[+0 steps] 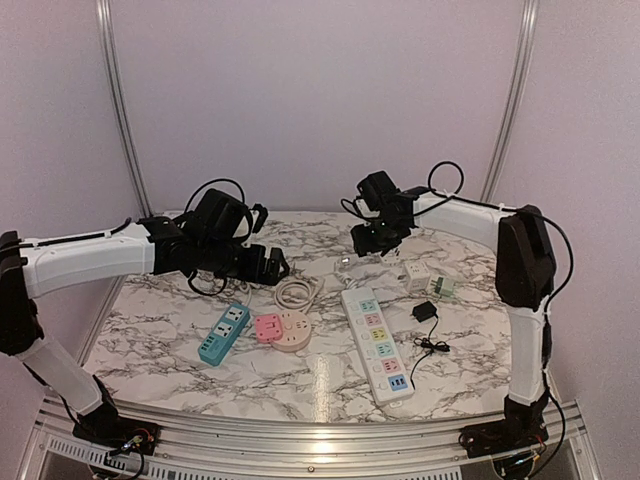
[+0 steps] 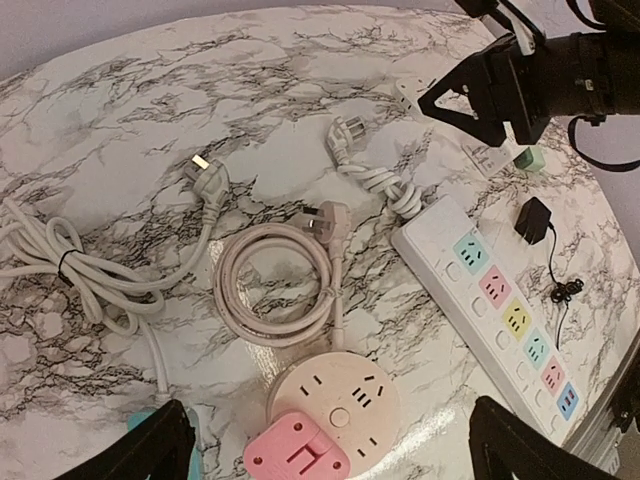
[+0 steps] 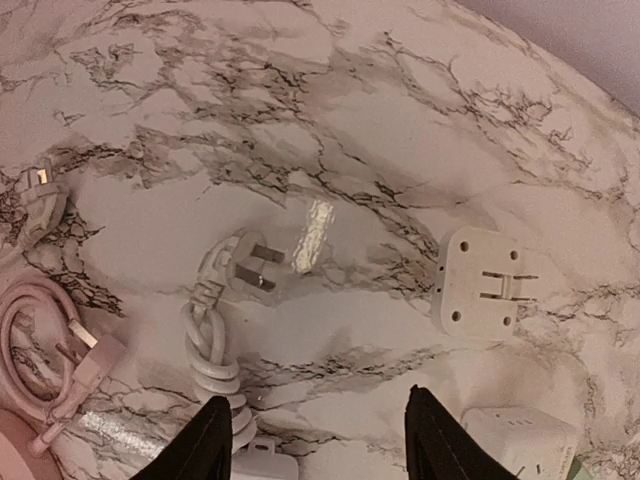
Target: Pull the plug off the socket
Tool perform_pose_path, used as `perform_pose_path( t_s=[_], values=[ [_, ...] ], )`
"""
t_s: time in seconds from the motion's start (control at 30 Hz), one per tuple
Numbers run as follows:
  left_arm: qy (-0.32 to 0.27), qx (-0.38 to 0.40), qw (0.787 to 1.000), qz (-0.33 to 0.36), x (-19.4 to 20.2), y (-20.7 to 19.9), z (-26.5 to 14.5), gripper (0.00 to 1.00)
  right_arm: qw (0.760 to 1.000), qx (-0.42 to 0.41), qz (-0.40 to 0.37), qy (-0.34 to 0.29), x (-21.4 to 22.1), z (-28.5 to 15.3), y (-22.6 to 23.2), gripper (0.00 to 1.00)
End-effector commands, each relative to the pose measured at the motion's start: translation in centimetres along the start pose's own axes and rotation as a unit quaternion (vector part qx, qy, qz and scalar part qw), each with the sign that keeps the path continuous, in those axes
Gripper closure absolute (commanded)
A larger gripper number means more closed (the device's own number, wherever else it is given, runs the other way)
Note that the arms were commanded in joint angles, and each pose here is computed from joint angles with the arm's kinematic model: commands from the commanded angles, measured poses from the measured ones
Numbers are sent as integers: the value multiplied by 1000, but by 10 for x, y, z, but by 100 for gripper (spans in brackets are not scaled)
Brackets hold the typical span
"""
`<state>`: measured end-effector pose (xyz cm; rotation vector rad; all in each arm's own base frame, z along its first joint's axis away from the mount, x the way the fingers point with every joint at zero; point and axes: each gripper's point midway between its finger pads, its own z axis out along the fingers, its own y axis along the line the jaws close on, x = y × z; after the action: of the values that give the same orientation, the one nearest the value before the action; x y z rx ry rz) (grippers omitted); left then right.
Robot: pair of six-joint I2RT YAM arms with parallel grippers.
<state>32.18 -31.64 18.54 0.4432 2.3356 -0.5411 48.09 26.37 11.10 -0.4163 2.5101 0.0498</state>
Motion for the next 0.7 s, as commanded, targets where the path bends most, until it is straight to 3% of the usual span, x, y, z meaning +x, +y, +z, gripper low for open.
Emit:
perform_pose_path(
  t_s=[0.0,0.23,0.43,0.53,0.67],
  values=[
    [17,-14,998,-60,22,20,-16,1,994,-104,3,-21,6,-30,55,44],
    [40,29,984,-170,64,34,-20,1,982,-184,-32,0,49,-52,124,51],
    [59,37,970,-234,87,39,-16,2,969,-243,-50,16,83,-63,170,66],
    [66,53,957,-277,99,40,-9,5,963,-263,-58,22,94,-65,186,77],
    [69,65,946,-309,107,41,1,11,958,-281,-60,21,97,-65,196,83]
  ],
)
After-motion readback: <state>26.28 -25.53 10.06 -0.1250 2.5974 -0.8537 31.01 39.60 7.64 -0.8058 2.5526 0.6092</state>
